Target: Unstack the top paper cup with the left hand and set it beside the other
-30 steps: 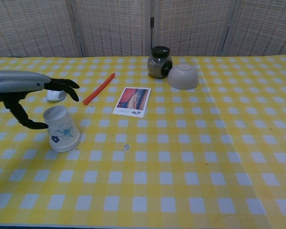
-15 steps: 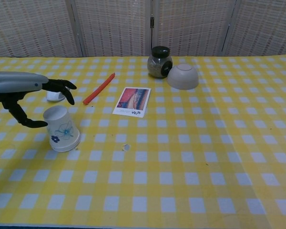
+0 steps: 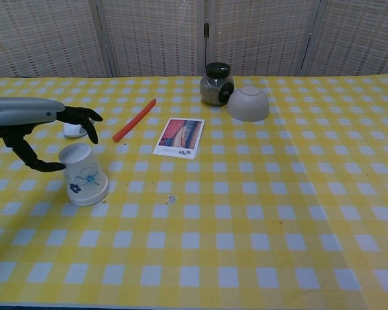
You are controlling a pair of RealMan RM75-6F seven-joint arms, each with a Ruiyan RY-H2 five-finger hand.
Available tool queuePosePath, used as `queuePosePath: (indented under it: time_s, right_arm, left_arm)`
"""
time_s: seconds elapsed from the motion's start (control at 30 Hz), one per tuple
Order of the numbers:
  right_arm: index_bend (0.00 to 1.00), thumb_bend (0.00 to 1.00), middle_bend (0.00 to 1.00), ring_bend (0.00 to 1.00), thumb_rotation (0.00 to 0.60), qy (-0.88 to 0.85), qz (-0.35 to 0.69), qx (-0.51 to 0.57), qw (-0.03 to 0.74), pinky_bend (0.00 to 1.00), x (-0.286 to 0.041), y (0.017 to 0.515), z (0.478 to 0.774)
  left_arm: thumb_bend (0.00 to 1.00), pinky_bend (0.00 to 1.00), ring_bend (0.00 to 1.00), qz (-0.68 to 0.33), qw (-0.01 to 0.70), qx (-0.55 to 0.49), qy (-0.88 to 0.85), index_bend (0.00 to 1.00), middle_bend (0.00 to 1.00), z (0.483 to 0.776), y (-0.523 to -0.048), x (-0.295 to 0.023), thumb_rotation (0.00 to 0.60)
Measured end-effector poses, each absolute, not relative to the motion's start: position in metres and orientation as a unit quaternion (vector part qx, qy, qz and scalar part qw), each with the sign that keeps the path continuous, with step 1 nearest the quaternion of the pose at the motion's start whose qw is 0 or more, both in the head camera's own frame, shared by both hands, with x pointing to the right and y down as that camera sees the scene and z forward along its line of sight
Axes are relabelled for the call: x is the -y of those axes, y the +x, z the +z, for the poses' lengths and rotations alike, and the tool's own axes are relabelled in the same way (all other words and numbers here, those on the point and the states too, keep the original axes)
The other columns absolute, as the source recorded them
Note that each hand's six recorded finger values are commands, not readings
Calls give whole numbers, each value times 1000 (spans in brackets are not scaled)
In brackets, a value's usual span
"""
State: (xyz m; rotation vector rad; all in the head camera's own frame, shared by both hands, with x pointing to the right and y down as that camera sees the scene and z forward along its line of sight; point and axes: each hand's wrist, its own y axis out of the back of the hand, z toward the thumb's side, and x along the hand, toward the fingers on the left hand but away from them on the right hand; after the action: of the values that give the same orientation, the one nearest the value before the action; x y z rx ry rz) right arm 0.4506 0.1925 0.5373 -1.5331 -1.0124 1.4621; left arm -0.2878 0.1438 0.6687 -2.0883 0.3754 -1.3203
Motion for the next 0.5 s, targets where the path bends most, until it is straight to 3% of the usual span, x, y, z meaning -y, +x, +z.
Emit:
queuePosePath:
  time_s: [0.5]
  right_arm:
    - [0, 339, 0, 78, 600, -602, 576, 398, 384, 0, -194, 452, 537]
  left_arm:
    - [417, 22, 63, -503, 317, -145, -791, 331, 98, 669, -288, -143, 600]
